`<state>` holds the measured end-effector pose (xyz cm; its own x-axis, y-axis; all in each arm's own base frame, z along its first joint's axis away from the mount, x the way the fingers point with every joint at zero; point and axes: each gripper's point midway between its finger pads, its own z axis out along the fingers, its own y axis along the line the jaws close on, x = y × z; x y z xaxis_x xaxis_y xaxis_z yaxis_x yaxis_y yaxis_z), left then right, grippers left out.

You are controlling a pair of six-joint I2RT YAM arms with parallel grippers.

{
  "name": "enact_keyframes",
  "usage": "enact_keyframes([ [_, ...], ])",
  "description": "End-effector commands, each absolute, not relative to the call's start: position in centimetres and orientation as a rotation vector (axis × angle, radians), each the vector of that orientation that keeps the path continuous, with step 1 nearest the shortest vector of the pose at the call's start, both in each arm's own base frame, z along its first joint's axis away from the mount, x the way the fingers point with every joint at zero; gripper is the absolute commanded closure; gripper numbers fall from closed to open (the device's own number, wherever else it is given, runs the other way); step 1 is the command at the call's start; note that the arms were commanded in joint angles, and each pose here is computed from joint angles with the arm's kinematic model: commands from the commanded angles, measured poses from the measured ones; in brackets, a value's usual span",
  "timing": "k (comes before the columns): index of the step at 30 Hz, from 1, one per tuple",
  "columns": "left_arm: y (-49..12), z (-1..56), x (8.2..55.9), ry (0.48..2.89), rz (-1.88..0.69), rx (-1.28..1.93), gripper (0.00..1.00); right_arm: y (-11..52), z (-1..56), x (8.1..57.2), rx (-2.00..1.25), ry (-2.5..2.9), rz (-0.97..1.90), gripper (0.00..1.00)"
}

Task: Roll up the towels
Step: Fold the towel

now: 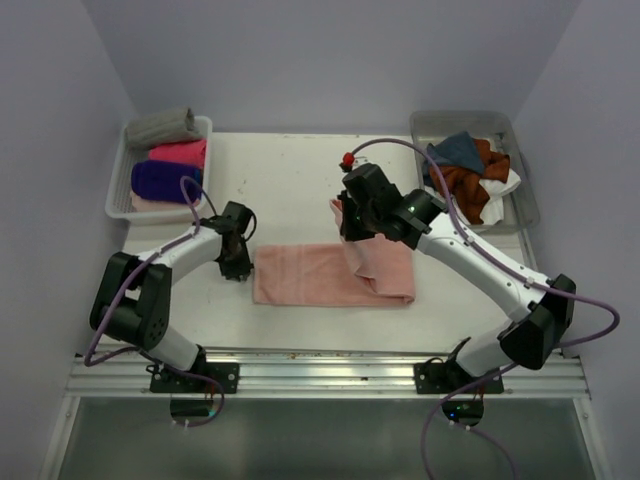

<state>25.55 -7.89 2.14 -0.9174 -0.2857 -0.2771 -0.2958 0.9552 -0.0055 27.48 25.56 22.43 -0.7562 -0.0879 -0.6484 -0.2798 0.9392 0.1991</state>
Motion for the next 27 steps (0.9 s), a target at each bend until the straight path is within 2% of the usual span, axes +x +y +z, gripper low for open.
enact_keyframes([
  [1,-10.1,1.8,27.3,2.788,-0.121,-0.391,0.79,29.0,25.0,28.2,-0.271,2.335,0.492,1.0],
  [16,-10.3,1.0,27.1,2.798,-0.131,-0.423,0.79,37.3,22.6,28.7,-0.301,2.344,0.577,1.0],
  [27,-10.3,0.7,27.1,2.803,-0.128,-0.427,0.79,42.0,18.5,28.3,-0.354,2.419,0.634,1.0],
])
